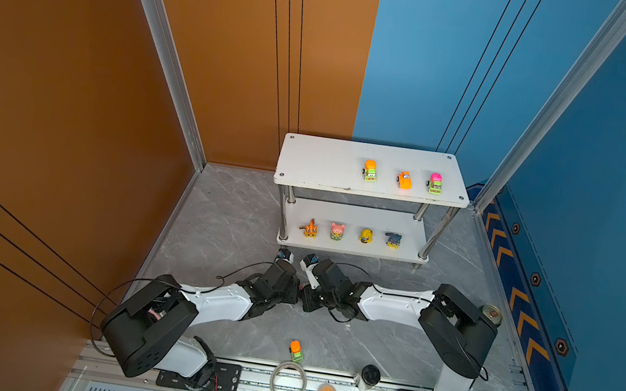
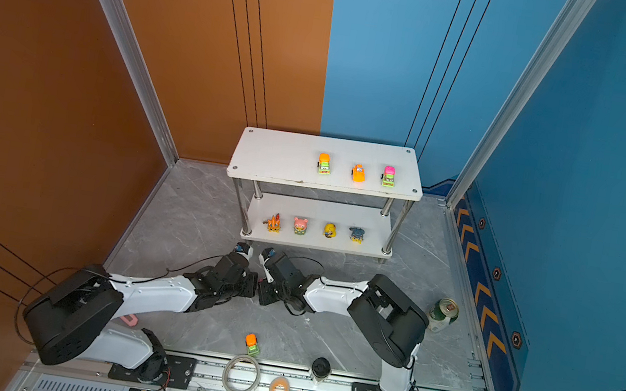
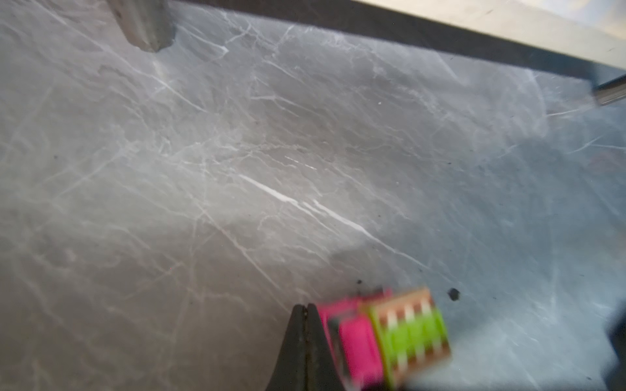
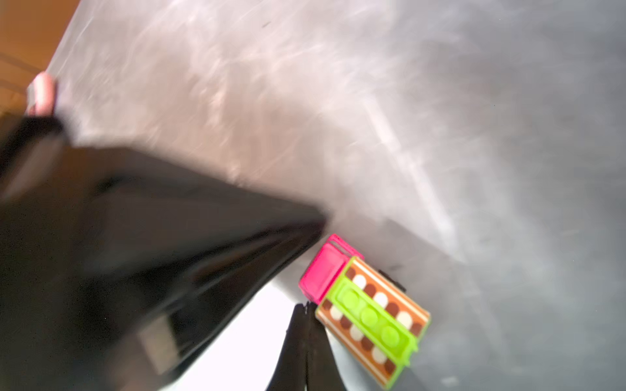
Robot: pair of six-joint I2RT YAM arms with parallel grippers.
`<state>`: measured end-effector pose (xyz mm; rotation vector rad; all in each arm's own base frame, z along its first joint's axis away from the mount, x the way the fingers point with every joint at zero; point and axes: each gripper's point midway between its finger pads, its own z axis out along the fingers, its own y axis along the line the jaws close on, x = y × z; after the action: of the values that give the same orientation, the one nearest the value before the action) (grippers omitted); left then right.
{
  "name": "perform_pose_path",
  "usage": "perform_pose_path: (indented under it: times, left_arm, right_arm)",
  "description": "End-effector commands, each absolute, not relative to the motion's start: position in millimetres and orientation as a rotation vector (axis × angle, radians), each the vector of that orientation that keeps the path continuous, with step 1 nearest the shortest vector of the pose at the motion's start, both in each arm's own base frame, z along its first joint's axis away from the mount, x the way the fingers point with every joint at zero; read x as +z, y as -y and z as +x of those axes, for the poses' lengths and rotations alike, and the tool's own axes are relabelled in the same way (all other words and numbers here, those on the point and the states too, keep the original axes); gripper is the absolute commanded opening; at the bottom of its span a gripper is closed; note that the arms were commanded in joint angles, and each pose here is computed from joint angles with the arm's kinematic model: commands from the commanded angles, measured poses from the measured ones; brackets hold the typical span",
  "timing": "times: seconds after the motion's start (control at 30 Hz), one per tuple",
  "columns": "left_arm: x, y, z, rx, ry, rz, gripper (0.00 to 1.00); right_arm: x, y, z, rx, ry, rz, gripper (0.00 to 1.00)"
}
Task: Place and organize the plastic toys onto the shelf
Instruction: 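Close the left gripper on the pink car while the right gripper steadies it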
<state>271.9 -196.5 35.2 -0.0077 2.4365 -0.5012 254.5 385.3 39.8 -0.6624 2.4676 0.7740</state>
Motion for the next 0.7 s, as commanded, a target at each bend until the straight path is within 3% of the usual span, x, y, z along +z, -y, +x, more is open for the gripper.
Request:
perform_pose_path:
  times: [0.0,0.27,0.63,0.67]
  left_arm:
    - [35.8,197.2,263.1,-0.510,-2.442,-0.008,0.00]
    - [52.3,202.2,264.7,-0.506,-2.417,0.030,0.00]
    - [66.8,221.2,298.9,-0.488,-2.382,0.084,0.00]
    - [66.1,224.4,298.5,-0.488,-2.384,0.096,0.04]
  right_arm:
    - [46.5,-374.3,265.9,0.737,-2.470,-0.634,0.00]
    - [62.9,-334.0,274.0,0.696,-2.460,-0.563,0.00]
    - [49.5,-331.4,263.0,0.704,-2.506,-0.558,0.00]
    - [46.4,-330.8,263.0,0.701,-2.513,-0.552,0.00]
